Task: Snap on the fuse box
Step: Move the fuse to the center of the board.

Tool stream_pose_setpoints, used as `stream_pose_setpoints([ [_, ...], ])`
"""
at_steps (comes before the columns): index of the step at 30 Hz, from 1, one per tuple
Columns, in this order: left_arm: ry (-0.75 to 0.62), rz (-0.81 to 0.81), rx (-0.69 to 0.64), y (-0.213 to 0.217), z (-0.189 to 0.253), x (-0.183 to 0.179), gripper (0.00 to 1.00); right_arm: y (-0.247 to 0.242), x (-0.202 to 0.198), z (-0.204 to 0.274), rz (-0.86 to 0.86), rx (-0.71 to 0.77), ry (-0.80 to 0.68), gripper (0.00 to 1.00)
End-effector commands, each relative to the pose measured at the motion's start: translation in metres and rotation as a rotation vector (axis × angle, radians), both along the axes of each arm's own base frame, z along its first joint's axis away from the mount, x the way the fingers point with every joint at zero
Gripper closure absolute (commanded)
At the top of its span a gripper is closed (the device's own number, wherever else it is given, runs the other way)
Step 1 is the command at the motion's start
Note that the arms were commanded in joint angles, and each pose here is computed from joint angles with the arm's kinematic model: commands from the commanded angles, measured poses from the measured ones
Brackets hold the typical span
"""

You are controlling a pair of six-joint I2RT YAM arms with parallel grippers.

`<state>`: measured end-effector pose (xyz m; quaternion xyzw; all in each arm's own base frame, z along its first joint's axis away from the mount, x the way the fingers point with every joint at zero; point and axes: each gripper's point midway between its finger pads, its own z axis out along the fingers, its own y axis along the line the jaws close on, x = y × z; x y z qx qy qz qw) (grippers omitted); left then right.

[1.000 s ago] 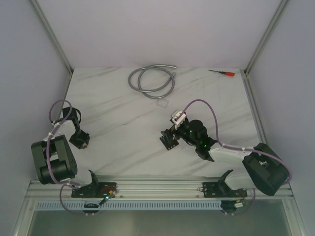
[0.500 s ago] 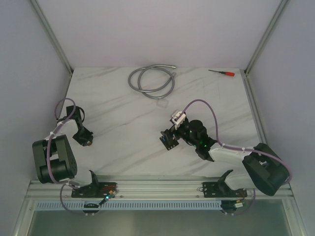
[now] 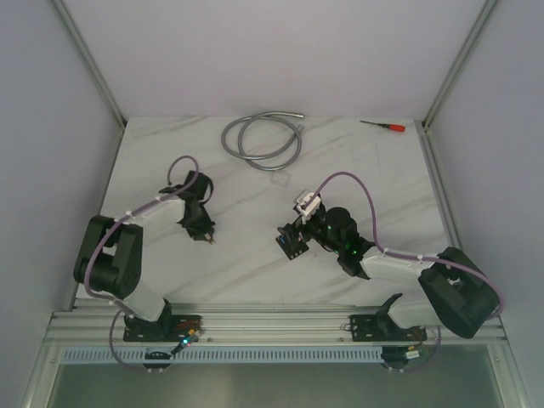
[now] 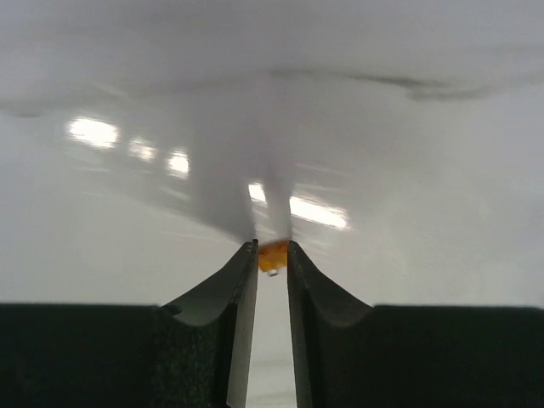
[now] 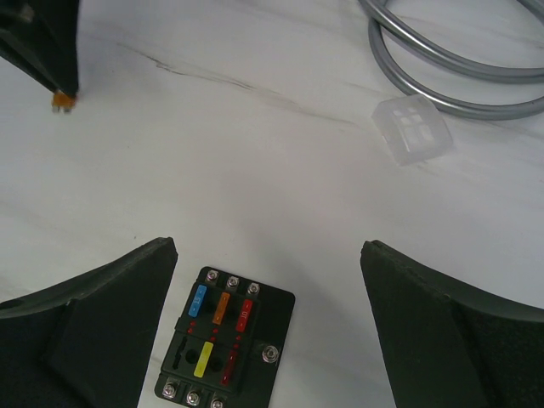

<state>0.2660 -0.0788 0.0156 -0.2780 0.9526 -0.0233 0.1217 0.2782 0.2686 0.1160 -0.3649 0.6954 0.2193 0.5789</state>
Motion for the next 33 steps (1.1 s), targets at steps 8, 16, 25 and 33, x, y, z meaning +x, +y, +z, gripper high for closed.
stream_pose_setpoints([
  [8,-0.041,-0.286,-0.051,-0.132,0.012,0.011,0.70,0.012,0.002,-0.003,0.040,-0.020,0.020,0.05],
  [16,-0.146,-0.291,-0.062,-0.133,0.042,0.019,0.55,0.026,0.002,-0.016,0.066,-0.045,0.115,0.08],
  [25,-0.083,-0.229,0.089,-0.059,0.024,-0.002,0.41,0.029,-0.006,-0.014,0.065,-0.033,0.154,0.08],
  [33,-0.031,-0.265,0.127,-0.053,0.008,0.000,0.41,0.025,-0.008,-0.011,0.026,-0.038,0.174,0.08],
])
